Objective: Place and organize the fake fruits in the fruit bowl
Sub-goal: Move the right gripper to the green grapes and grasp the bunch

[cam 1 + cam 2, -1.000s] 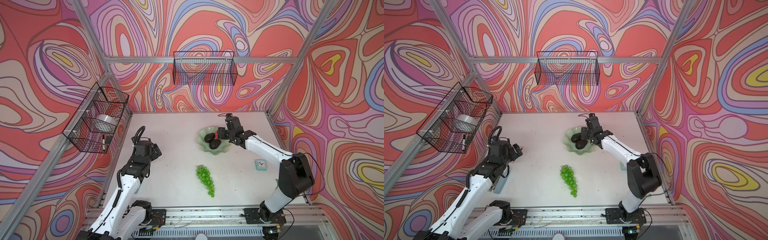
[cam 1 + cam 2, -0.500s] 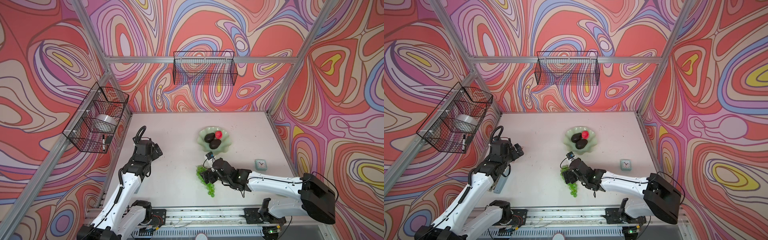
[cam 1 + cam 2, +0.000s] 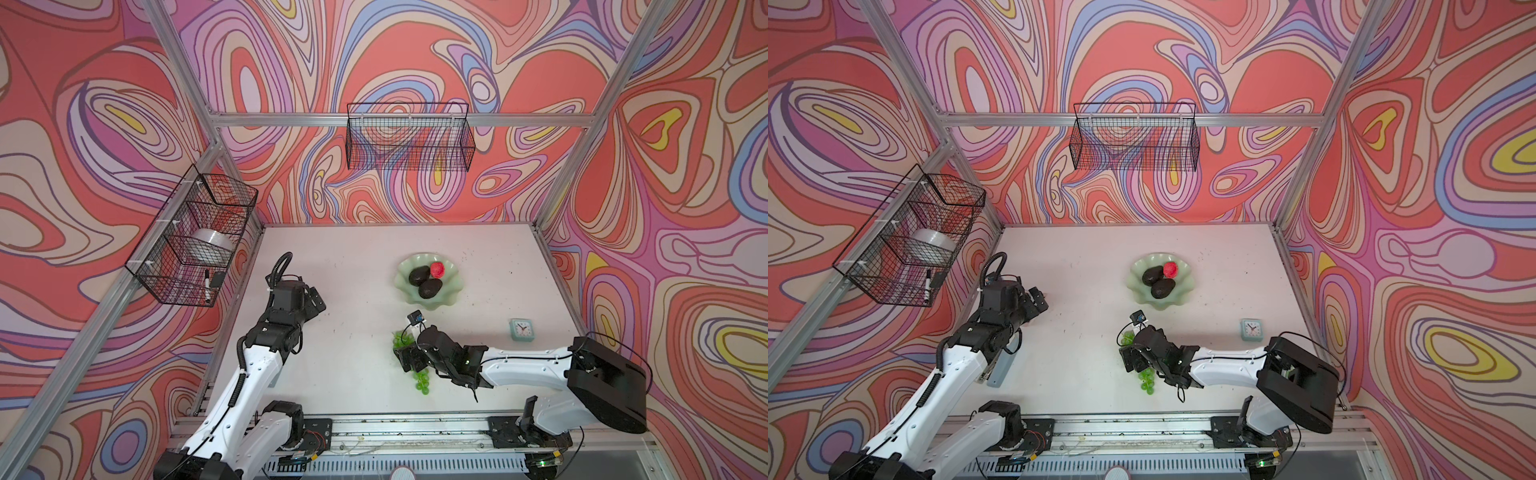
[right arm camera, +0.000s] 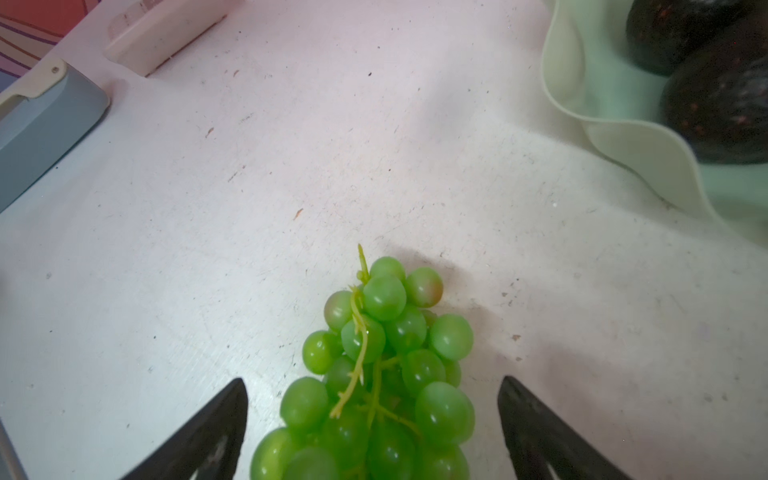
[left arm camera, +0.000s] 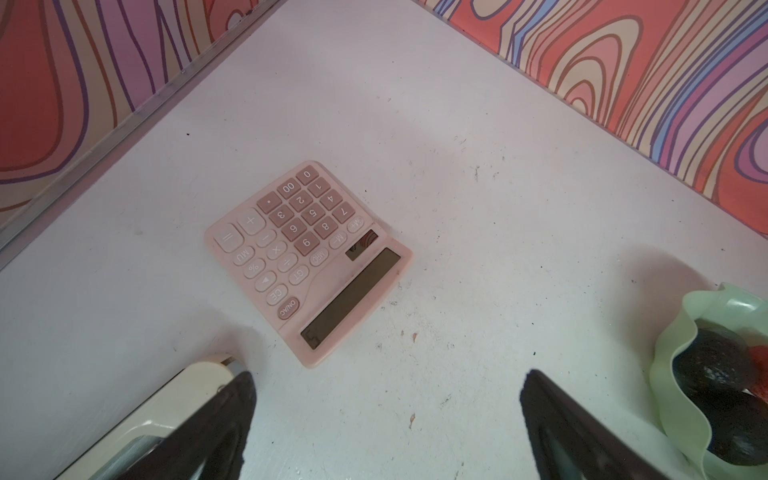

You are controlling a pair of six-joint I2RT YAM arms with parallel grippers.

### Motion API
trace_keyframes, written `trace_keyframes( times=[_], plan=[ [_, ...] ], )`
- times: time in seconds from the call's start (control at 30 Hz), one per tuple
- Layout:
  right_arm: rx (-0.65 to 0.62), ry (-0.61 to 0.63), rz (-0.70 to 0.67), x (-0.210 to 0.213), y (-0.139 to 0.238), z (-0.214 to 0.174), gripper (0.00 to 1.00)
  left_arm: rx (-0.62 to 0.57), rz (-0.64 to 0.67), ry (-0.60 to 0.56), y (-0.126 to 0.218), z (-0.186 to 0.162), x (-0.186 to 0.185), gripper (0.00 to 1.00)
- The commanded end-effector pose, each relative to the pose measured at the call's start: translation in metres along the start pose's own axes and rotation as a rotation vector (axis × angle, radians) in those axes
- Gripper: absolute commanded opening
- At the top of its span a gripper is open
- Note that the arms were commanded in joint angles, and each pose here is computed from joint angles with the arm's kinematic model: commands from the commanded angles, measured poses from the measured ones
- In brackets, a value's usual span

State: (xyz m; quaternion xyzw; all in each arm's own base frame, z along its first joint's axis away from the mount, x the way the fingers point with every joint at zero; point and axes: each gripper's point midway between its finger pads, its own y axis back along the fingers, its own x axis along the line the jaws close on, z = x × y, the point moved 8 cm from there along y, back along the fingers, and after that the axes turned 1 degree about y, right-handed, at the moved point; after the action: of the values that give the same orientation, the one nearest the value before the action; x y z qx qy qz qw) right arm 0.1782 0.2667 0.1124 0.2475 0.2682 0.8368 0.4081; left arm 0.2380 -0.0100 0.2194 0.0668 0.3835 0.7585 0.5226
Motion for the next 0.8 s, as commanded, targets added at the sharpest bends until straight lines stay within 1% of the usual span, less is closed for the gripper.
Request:
trace_keyframes(
  times=[0.0, 0.1, 0.2, 0.3, 0.53, 0.77],
  plan=[
    [-0.012, -0.026, 0.019, 0.003, -0.008, -0.004, 0.95, -0.008, -0.004, 0.022, 0.002, 0.001, 0.001, 1.0],
    [-0.003, -0.025, 0.011, 0.004, -0.014, -0.006, 0.88, -0.006, -0.003, 0.022, 0.001, 0.001, 0.001, 1.0],
    [0.007, -0.019, 0.002, 0.004, -0.018, -0.007, 0.76, -0.001, -0.003, 0.022, 0.0, 0.0, 0.001, 1.0],
    [0.007, -0.019, -0.004, 0.004, -0.018, -0.007, 0.69, 0.0, -0.001, 0.022, 0.0, -0.001, 0.001, 1.0],
    [-0.011, -0.023, 0.004, 0.006, -0.016, 0.0, 0.6, 0.001, -0.003, 0.02, -0.002, -0.001, 0.0, 1.0],
    [-0.072, -0.033, 0.041, 0.016, 0.002, 0.028, 0.52, -0.001, -0.003, 0.014, -0.001, 0.002, -0.001, 1.0]
  ],
)
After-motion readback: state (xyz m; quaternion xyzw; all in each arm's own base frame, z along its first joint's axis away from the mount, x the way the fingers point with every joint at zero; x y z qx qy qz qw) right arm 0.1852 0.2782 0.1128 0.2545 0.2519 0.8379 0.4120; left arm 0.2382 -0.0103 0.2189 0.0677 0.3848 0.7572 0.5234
